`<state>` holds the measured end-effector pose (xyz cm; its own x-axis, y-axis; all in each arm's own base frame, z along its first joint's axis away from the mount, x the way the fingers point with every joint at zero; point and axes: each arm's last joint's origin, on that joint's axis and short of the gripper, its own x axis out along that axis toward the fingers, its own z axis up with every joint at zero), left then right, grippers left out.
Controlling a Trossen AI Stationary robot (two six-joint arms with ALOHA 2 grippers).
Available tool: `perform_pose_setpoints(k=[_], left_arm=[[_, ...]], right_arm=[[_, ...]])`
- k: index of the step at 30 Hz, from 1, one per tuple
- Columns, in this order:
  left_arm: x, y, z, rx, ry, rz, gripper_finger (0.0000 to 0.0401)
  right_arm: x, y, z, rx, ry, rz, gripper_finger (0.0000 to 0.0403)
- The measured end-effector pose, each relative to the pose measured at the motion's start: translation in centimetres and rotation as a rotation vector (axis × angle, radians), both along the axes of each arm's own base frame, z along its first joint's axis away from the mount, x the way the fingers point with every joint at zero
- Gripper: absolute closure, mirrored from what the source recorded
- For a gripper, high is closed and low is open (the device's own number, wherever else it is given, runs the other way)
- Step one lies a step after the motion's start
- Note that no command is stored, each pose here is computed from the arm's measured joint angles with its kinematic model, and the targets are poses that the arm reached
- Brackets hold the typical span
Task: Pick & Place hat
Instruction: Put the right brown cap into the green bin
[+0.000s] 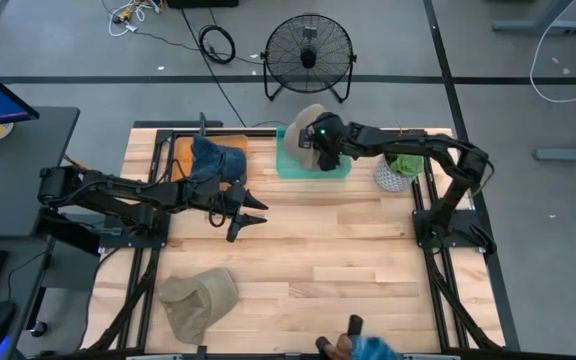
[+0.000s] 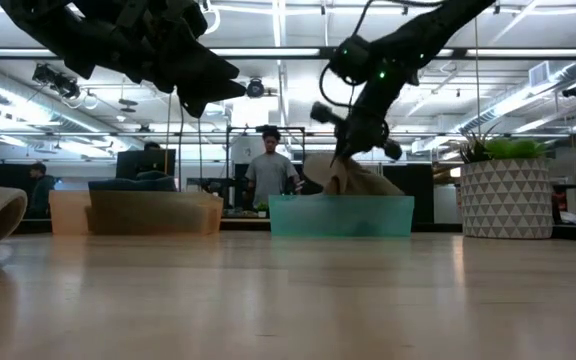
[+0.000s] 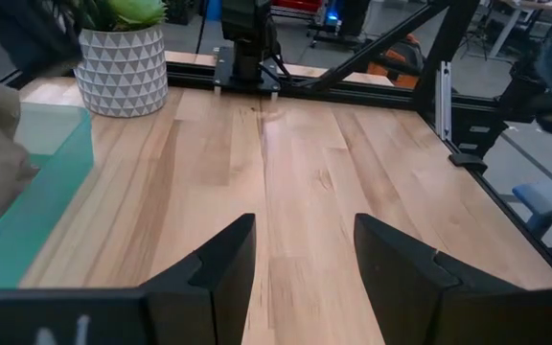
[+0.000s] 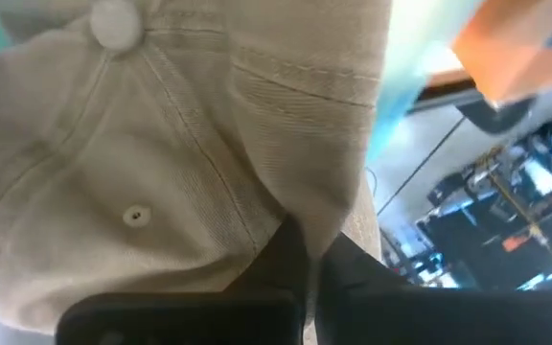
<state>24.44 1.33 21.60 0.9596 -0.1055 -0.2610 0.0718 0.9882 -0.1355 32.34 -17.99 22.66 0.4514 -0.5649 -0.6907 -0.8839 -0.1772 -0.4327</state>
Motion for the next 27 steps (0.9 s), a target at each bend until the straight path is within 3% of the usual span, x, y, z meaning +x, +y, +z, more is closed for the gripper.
perform_pose_setpoints(k=[5,13,20,27], left_arm=[[0.0,0.0,0.0,0.0,0.0,0.0,0.022],[0.0,0.0,0.0,0.0,0.0,0.0,0.022],[0.0,0.0,0.0,0.0,0.0,0.0,0.022],[0.0,0.0,0.0,-0.006,0.0,0.002,0.022]], right_arm=[[0.8,-0.5,-2.1,0.024,0.039,0.048,0.039],[1.7,0.4,-2.9,0.214,-0.126,-0.06,0.0337],[2.3,0.7,-2.4,0.332,-0.323,-0.241,0.0287],[2.5,1.7,-2.1,0.364,-0.481,-0.541,0.0251]])
